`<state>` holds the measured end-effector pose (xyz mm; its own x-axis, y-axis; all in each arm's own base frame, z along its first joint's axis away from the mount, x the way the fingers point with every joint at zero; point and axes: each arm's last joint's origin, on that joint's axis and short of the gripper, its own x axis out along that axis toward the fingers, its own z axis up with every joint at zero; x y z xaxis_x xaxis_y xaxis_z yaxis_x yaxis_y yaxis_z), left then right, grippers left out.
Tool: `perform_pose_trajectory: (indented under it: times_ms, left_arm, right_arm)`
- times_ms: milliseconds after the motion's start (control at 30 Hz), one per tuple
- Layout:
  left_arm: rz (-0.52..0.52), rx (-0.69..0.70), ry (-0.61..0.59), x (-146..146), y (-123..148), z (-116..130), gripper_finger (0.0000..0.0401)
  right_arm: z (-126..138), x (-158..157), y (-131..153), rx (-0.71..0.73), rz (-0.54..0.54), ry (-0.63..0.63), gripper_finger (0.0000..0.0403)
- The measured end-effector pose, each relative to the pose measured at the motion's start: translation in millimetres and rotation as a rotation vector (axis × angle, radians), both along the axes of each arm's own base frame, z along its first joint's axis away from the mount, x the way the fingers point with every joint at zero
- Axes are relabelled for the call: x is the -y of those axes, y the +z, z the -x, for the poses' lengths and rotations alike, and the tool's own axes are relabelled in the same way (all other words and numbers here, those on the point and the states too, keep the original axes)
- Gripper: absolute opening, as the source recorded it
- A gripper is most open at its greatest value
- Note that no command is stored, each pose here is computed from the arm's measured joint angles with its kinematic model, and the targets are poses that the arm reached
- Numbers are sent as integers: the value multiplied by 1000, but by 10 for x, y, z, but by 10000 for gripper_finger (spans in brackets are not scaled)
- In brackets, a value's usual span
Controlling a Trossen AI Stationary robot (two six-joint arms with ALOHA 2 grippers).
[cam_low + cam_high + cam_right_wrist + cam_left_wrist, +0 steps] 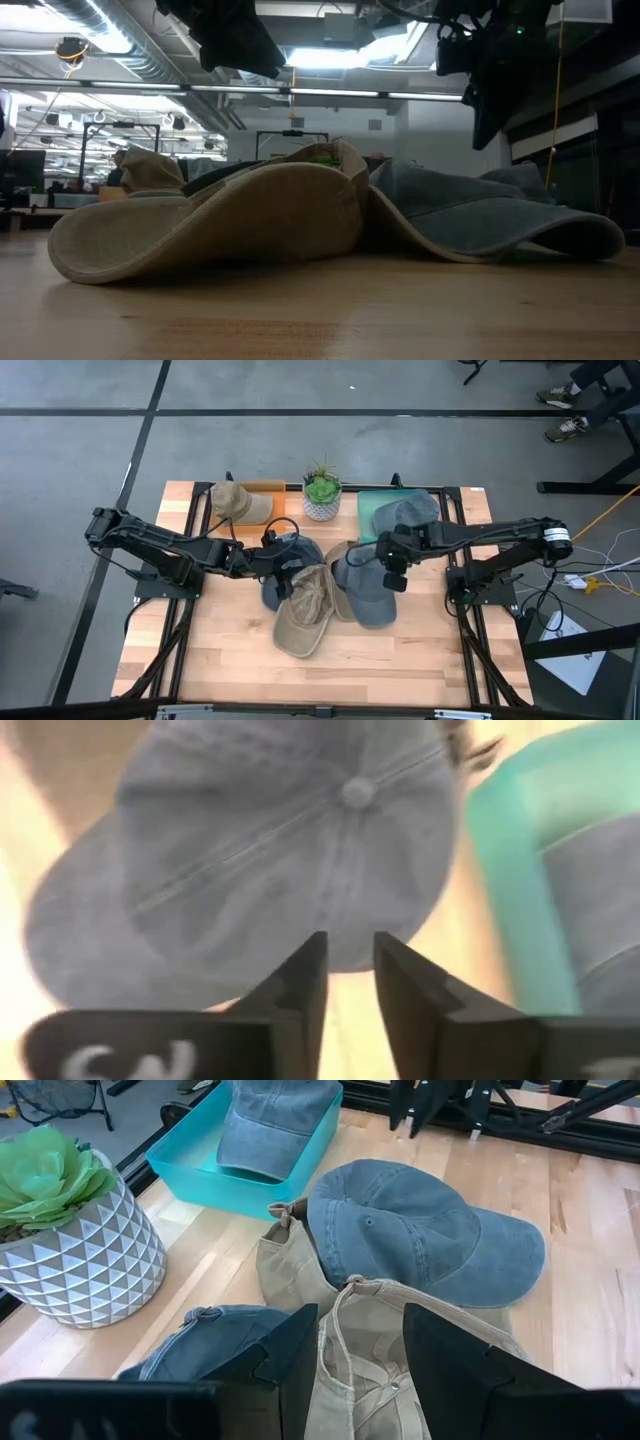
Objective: Pick & Place hat
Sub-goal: Put the right gray cap into the green bin
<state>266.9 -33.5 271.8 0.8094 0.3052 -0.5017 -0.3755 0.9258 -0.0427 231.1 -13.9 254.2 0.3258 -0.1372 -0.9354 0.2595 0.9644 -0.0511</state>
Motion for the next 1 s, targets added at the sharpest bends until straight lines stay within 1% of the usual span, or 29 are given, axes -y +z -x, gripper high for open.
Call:
perform_pose_trajectory:
  times_ms: [100,333,433,533,667,800,900,1000]
  left_arm:
    - [0,0,0,0,0,0,143]
    - [0,0,0,0,0,0,143]
    - [0,0,0,0,0,0,143]
    - [0,0,0,0,0,0,143]
    - [-1,0,0,0,0,0,143]
    - [-1,-1,0,0,0,0,143]
    - [-1,-1,0,-1,0,0,143]
    - [-1,-1,0,0,0,0,143]
  right_arm:
    - [1,4,-7,4,-37,-30,144]
    - [22,2,-83,-8,-59,-85,275]
    - [34,1,-165,-12,-67,-107,315]
    - [54,0,-288,-10,-80,-147,338]
    - [67,-3,-453,14,-99,-171,342]
    - [75,-4,-562,39,-107,-183,326]
    - [88,-8,-582,29,-111,-180,290]
    - [86,-8,-581,30,-111,-176,227]
